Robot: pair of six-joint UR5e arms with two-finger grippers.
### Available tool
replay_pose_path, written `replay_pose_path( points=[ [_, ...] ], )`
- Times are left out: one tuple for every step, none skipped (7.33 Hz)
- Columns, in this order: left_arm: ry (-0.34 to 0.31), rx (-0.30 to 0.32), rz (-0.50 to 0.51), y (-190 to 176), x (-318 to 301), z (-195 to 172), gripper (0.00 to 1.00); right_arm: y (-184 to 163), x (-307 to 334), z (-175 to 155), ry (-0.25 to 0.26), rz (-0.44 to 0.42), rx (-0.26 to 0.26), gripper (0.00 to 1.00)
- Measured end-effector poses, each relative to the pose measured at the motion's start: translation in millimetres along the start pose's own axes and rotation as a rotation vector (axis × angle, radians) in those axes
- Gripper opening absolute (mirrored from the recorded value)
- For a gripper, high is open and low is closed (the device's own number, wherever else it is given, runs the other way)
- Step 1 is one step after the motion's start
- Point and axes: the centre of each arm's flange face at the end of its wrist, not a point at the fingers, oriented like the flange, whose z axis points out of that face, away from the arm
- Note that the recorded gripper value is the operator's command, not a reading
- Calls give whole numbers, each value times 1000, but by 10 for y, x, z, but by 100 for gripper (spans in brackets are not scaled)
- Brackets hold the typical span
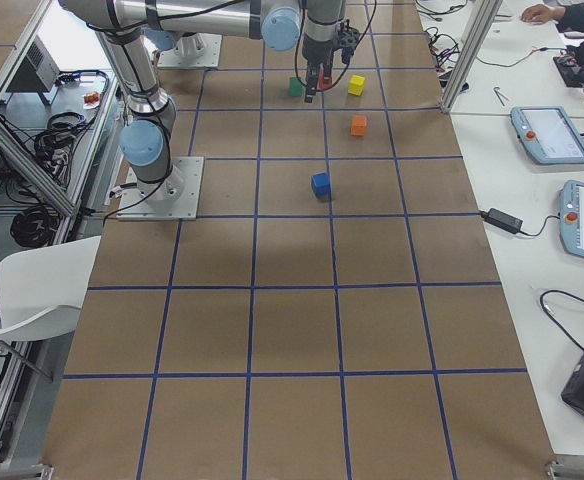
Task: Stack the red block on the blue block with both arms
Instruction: 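Carry the red cube with the left gripper toward the table center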
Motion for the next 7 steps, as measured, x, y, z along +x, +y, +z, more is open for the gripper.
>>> replay_pose_path(
  points=[
    [-3, -4, 4, -15, 98, 182, 7, -4, 5, 3, 0, 1, -1, 100],
    [-3, 0, 6, -44, 142, 329, 38, -8, 10, 4, 0, 2, 0, 100],
    [-2, 2, 8, -67, 157, 471, 99, -11, 13, 5, 0, 2, 0, 100],
    [-2, 0, 12, -87, 161, 606, 100, -12, 15, 4, 0, 3, 1, 100],
    [3, 14, 20, -117, 161, 617, 100, -13, 17, 4, 0, 3, 1, 100],
    [9, 36, 19, -160, 112, 502, 100, -10, 18, 1, 1, 3, 1, 100],
    [14, 52, 14, -205, -16, 309, 100, -5, 20, -13, 2, 3, 1, 100]
  ],
)
